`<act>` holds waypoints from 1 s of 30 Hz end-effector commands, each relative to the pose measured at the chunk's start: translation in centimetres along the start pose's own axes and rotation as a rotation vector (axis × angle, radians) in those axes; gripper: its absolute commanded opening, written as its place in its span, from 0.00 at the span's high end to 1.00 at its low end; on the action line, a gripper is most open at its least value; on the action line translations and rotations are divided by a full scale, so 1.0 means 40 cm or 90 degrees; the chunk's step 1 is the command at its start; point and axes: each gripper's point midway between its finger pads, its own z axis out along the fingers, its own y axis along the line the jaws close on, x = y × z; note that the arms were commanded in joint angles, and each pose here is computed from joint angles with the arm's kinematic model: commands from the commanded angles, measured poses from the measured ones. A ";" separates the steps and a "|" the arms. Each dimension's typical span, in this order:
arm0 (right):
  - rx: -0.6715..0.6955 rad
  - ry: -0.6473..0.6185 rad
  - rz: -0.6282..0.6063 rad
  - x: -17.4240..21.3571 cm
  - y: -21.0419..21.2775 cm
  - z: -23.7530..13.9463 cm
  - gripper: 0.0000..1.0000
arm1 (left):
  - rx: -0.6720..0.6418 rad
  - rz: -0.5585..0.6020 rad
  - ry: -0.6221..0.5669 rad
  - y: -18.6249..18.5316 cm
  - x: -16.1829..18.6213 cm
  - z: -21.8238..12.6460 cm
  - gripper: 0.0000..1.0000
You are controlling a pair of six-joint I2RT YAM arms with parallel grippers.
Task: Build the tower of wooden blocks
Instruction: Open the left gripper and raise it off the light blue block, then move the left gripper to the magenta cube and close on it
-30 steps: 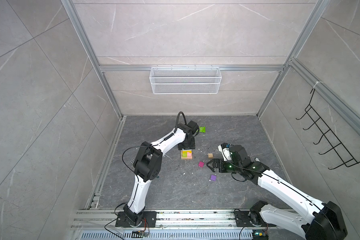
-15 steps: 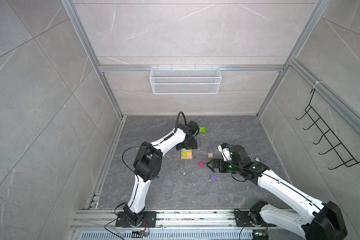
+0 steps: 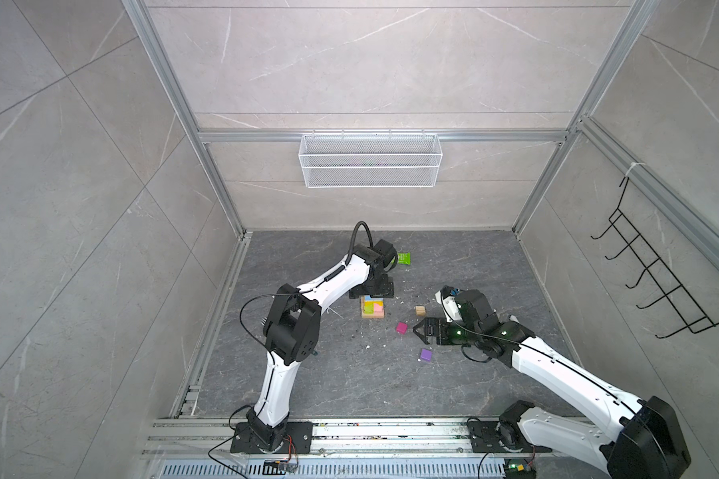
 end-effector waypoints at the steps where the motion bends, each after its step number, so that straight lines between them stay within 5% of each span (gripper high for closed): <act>1: 0.024 0.004 0.013 0.002 -0.018 0.000 0.06 | 0.023 0.028 -0.060 -0.005 -0.013 -0.128 0.08; 14: 0.055 -0.080 0.031 -0.036 -0.036 -0.049 0.08 | 0.113 0.171 -0.102 -0.113 0.091 -0.177 0.15; 22: 0.010 -0.090 0.024 -0.030 -0.011 -0.056 0.07 | 0.149 0.218 -0.061 -0.184 0.173 -0.102 0.28; 30: -0.019 -0.151 0.017 -0.038 0.001 -0.100 0.02 | 0.158 0.240 -0.038 -0.226 0.196 -0.021 0.30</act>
